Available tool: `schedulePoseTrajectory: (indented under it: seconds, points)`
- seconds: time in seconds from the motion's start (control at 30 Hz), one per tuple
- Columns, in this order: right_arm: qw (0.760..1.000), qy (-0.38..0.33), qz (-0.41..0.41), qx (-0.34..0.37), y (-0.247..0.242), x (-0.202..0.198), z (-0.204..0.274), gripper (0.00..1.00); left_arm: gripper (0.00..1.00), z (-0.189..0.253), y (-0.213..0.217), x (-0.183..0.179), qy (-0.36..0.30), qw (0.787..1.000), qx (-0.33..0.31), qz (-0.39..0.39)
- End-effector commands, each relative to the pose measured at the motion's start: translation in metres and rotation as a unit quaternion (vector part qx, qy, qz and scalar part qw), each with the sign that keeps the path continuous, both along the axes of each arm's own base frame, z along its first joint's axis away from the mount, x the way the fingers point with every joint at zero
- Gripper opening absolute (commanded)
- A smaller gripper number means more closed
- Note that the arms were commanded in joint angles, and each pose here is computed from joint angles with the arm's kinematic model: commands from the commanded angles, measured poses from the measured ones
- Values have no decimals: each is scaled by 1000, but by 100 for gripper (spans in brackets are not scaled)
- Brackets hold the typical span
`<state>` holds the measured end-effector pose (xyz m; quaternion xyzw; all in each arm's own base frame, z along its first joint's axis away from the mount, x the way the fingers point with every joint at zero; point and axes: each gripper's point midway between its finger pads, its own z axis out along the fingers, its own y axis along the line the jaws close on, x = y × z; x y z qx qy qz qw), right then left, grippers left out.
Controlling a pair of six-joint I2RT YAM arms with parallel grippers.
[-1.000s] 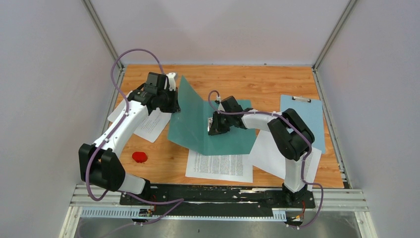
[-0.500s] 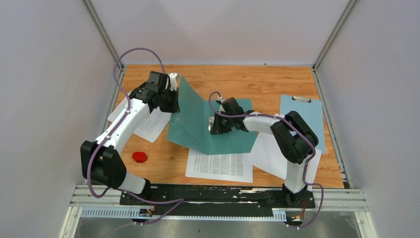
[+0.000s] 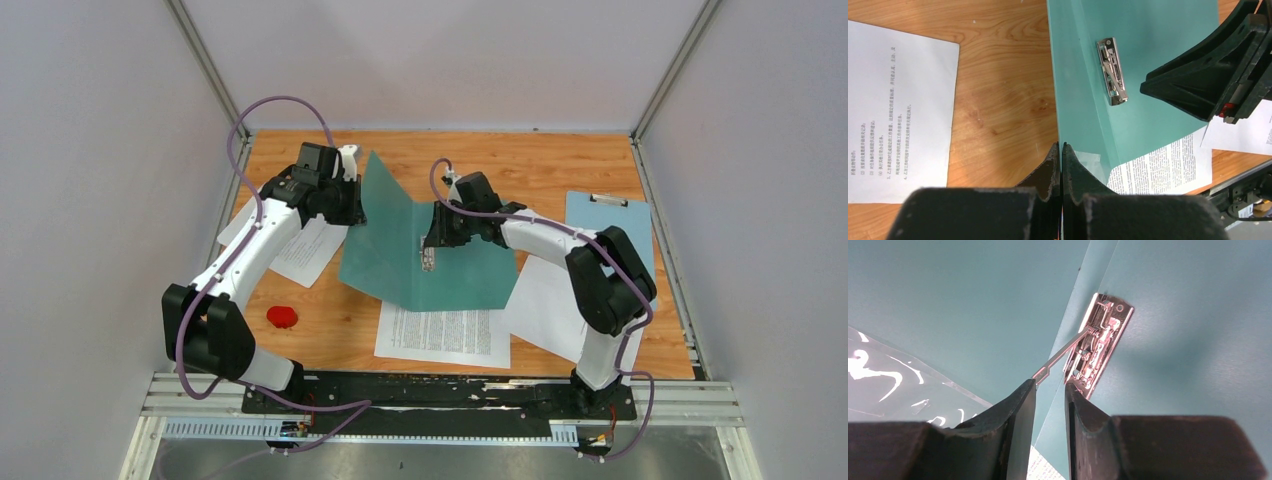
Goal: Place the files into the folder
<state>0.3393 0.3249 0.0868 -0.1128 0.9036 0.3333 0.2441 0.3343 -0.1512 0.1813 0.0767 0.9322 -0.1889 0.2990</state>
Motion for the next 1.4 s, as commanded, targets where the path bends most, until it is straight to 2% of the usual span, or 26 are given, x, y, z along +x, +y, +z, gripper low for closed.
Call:
schedulePoseTrajectory:
  seconds: [0.0,0.3,0.6,0.77,1.0,1.07,1.17,1.3,1.33,1.37]
  points:
    - [1000,-12,-2,-1,-10,-7,3,23,0,26,-7,7,-42,999,-31,-5]
    - [998,18,16,51,3,-29,-16,15,0,30,-11,6,-48,998,-43,-16]
    - [992,31,21,117,31,-20,-8,15,0,26,-10,4,-43,998,-38,-17]
    - [991,16,-13,131,37,21,5,14,0,23,-9,2,-41,998,-35,-21]
    - [991,0,-71,109,15,94,-5,17,0,19,-6,2,-39,999,-28,-15]
    - [993,-2,-75,95,5,101,-5,19,0,19,-5,2,-40,999,-25,-13]
    - [992,-16,-86,95,-13,99,5,29,1,18,-1,5,-41,999,-14,-6]
    - [990,-8,-114,85,-42,92,16,51,17,18,2,10,-40,999,-6,9]
    - [987,-4,-144,68,-63,87,20,63,28,21,4,13,-43,999,-1,15]
    - [986,0,-155,58,-71,84,21,66,32,23,6,13,-44,999,3,18]
